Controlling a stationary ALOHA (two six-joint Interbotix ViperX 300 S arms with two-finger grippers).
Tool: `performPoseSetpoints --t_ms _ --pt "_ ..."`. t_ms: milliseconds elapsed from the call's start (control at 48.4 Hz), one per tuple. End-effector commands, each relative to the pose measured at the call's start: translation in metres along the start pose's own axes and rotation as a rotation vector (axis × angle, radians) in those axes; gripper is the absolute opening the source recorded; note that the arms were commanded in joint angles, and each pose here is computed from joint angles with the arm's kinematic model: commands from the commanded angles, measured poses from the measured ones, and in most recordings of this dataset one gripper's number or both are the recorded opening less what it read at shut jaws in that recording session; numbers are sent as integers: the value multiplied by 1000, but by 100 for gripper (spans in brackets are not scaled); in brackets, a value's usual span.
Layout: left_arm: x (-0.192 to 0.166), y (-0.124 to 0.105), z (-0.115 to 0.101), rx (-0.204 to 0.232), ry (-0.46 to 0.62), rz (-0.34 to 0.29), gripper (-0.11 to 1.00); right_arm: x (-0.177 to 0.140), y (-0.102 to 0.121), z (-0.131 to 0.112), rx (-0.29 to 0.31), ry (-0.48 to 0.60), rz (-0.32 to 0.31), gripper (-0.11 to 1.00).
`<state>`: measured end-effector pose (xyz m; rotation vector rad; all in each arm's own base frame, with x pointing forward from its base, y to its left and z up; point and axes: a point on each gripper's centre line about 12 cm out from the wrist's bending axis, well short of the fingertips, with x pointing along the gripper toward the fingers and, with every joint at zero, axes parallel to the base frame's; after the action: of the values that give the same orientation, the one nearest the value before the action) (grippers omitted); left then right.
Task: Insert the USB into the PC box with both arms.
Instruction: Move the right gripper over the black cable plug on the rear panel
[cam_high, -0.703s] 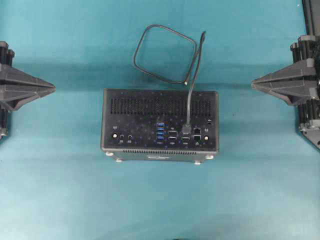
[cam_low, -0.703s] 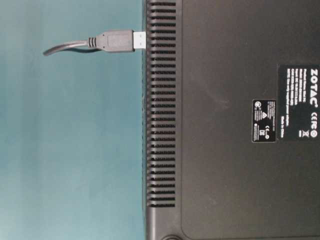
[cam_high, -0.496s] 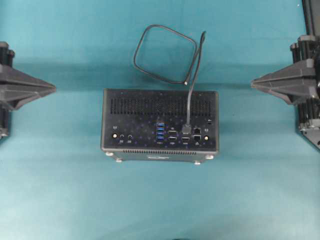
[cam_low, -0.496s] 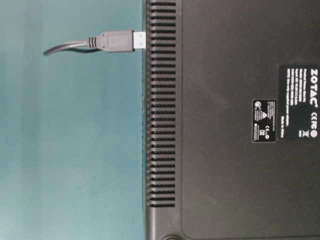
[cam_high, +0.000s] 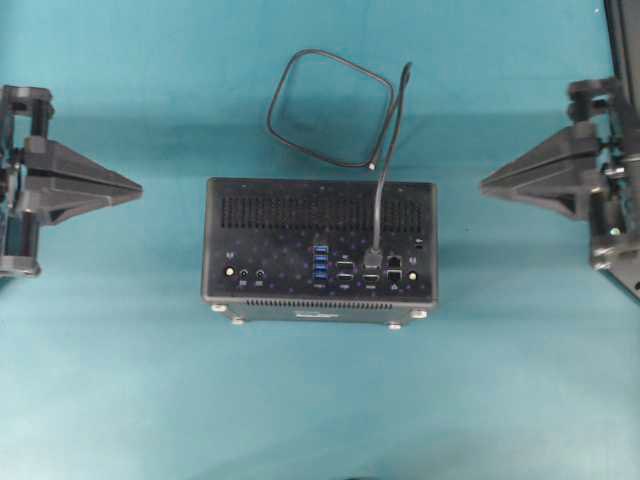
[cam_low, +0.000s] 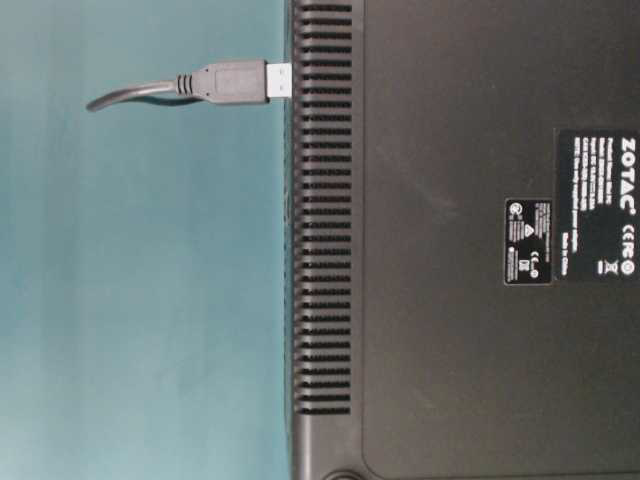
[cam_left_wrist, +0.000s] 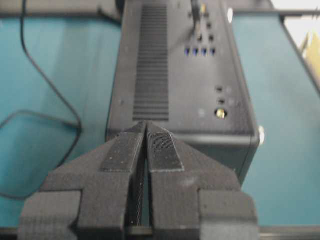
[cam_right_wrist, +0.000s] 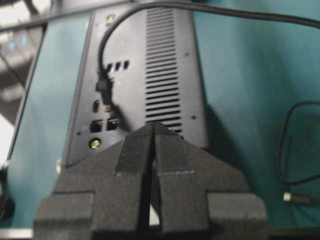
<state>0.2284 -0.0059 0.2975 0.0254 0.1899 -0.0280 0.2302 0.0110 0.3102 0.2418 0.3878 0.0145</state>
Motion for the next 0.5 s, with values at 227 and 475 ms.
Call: performPoseSetpoints --t_ms 227,475 --pt "1 0 11 5 -20 1 0 40 16 28 -3 149 2 9" --pt "0 0 16 -1 -37 -2 0 60 27 35 -19 245 10 43"
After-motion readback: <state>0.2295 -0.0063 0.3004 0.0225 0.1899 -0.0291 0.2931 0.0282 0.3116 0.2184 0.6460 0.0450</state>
